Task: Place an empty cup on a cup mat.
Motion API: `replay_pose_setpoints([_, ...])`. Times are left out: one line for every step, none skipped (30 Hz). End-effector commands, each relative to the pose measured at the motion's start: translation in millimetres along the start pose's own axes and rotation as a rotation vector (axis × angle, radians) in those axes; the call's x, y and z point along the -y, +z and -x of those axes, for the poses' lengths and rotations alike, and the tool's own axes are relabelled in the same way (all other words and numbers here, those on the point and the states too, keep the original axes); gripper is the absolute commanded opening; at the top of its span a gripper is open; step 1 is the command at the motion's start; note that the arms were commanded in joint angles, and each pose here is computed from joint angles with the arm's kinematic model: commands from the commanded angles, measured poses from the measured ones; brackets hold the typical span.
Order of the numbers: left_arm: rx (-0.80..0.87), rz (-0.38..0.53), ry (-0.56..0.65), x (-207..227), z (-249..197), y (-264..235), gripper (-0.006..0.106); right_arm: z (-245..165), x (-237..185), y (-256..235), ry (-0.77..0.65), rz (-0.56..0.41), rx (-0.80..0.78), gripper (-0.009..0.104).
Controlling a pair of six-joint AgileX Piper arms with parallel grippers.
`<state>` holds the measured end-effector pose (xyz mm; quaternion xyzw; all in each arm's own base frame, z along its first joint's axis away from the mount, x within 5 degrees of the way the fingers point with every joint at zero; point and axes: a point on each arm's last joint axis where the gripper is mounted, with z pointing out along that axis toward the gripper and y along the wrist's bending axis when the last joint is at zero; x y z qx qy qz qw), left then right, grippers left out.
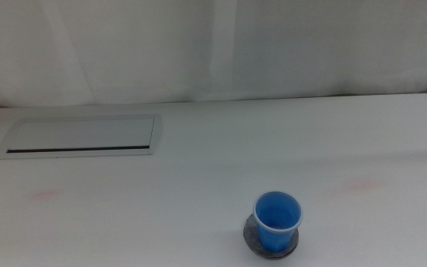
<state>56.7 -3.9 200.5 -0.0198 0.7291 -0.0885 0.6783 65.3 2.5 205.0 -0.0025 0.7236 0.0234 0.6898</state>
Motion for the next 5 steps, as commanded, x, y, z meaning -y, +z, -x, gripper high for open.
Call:
replay_pose_setpoints([0.013, -0.003, 0.006, -1.4, -9.8, -0.7, -0.003, -12.4, 0.8, 0.7, -0.009, -0.007, -0.027, -0.003])
replay_pose_setpoints([0.013, -0.003, 0.006, -1.4, -9.8, -0.7, -0.003, -12.4, 0.8, 0.7, -0.009, -0.007, -0.027, -0.003])
replay_pose_setpoints([0.013, -0.003, 0.006, -1.4, -9.8, -0.7, -0.003, -12.4, 0.8, 0.7, -0.009, -0.007, -0.027, -0.003])
replay_pose_setpoints([0.013, -0.003, 0.006, -1.4, -9.8, -0.7, -0.003, -12.4, 0.8, 0.7, -0.009, -0.007, -0.027, -0.003])
replay_pose_setpoints([0.013, -0.003, 0.006, -1.4, -9.8, -0.7, -0.003, -12.4, 0.8, 0.7, -0.009, -0.007, -0.027, -0.003])
